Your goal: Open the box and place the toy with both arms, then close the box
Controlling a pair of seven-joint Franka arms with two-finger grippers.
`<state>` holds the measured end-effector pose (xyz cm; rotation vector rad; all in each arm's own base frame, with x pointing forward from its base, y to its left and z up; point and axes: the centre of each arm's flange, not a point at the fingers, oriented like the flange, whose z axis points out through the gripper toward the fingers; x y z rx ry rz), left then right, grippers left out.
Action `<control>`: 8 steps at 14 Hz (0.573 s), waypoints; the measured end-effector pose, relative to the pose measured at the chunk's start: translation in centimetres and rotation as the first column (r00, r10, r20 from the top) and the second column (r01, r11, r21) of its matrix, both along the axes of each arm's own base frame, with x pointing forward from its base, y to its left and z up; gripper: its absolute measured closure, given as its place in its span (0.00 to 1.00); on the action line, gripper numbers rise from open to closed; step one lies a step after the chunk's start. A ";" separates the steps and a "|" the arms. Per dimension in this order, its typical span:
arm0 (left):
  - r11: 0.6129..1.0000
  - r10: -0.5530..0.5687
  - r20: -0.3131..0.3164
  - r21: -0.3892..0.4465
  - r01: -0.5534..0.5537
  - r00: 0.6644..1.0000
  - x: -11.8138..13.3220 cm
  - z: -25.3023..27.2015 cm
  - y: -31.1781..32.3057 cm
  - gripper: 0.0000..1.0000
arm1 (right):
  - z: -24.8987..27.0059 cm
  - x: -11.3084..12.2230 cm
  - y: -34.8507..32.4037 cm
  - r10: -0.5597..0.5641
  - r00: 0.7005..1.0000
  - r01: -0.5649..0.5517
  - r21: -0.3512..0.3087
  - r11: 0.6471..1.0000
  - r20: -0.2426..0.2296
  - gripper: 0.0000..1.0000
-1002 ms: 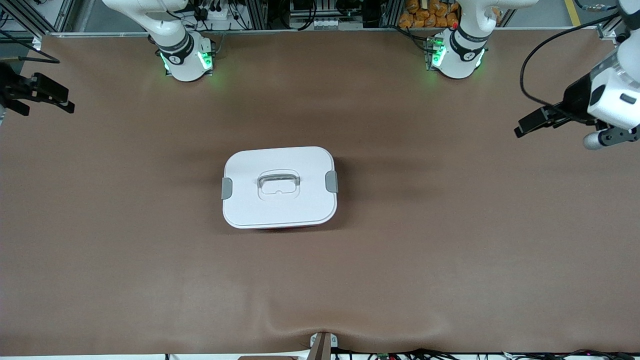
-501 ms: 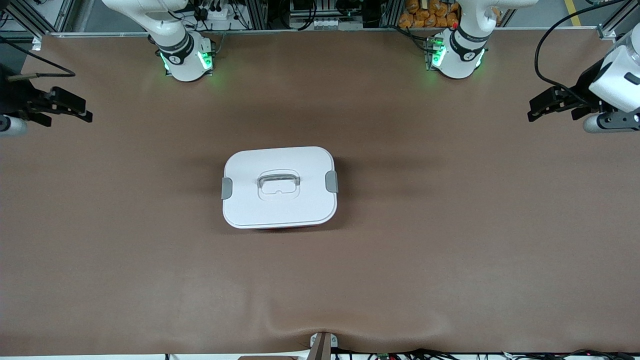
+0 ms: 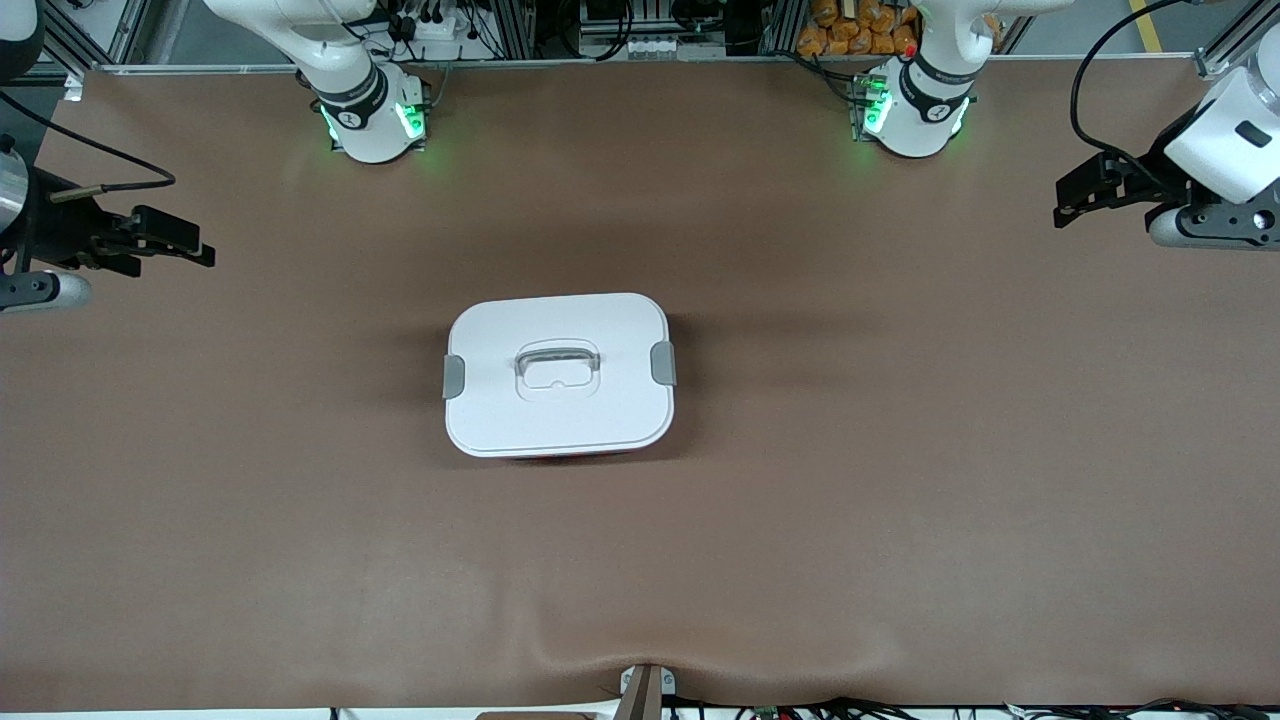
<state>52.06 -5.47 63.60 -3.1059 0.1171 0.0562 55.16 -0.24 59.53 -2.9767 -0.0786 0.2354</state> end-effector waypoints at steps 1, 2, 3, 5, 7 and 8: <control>1.000 -0.002 0.001 0.000 0.002 1.000 0.0 0.0 0.0 0.00 | 0.1 0.1 0.0 0.000 1.000 0.000 0.000 1.000 0.003 0.00; 1.000 -0.007 0.001 0.001 0.007 1.000 0.0 0.0 0.0 0.00 | 0.2 0.1 0.0 -0.001 1.000 0.001 0.000 1.000 0.005 0.00; 1.000 -0.013 0.001 0.004 0.013 1.000 0.0 0.0 -0.1 0.00 | 0.2 0.2 -0.1 -0.002 1.000 0.002 0.000 1.000 0.006 0.00; 1.000 -0.019 0.001 0.016 0.019 1.000 0.0 0.0 -0.2 0.00 | 0.2 0.2 -0.3 -0.006 1.000 0.006 0.000 1.000 0.006 0.00; 0.999 -0.020 -0.002 0.028 0.020 1.000 0.1 -0.2 -0.2 0.00 | 0.2 0.2 -0.4 -0.008 1.000 0.008 0.000 1.000 0.007 0.00; 0.999 -0.019 -0.005 0.030 0.020 1.000 0.1 -0.4 -0.1 0.00 | 0.3 0.2 -0.5 -0.009 1.000 0.009 0.000 1.000 0.008 0.00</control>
